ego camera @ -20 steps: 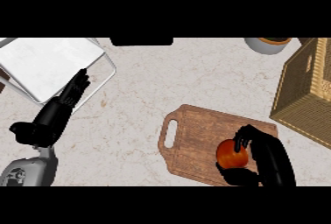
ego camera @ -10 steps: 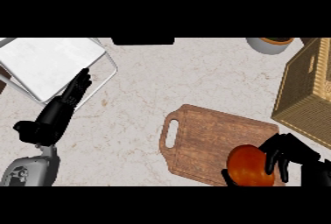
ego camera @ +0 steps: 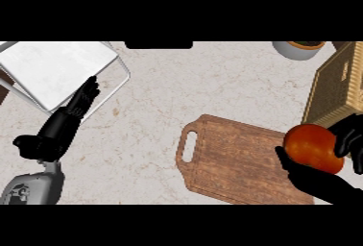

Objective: Pick the tomato from the cutting board and place it in the basket

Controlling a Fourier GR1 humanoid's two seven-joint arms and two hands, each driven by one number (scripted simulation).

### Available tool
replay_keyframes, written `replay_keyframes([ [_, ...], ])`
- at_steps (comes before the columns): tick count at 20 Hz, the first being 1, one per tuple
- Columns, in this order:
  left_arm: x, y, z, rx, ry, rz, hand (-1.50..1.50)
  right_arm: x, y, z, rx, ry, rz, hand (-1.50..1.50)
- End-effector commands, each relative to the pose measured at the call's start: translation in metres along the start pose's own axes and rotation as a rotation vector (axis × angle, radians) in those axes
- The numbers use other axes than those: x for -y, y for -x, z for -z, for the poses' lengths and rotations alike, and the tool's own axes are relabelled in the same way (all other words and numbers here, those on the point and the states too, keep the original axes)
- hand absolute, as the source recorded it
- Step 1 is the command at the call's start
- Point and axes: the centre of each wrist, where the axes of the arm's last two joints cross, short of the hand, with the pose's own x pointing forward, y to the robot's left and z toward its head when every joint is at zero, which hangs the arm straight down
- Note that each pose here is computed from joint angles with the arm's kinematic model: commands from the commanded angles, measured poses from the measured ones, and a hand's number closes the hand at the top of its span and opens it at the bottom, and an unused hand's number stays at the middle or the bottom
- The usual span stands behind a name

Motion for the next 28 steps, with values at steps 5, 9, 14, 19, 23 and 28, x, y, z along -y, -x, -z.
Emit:
replay_keyframes([
  [5, 0.004, 0.001, 0.001, -0.006, 0.001, 0.009, 0.0, 0.04, -0.008, 0.062, -0.049, 0.183, 0.036, 1.5],
  [9, 0.007, 0.003, 0.006, 0.001, 0.005, 0.005, 0.0, 0.051, 0.003, 0.098, -0.098, 0.254, 0.077, 1.5],
  [14, 0.012, -0.004, 0.005, 0.008, 0.012, -0.004, 0.0, 0.056, 0.031, 0.133, -0.144, 0.388, 0.084, 1.5],
  [19, -0.016, -0.014, 0.009, 0.012, 0.009, 0.001, 0.0, 0.108, 0.047, 0.17, -0.175, 0.389, 0.074, 1.5],
  [23, -0.005, 0.014, -0.003, -0.001, 0.018, -0.019, 0.0, 0.097, 0.088, 0.176, -0.199, 0.354, 0.052, 1.5],
  [28, 0.011, 0.012, -0.001, 0.012, -0.002, -0.01, 0.0, 0.096, 0.132, 0.188, -0.218, 0.333, 0.039, 1.5],
])
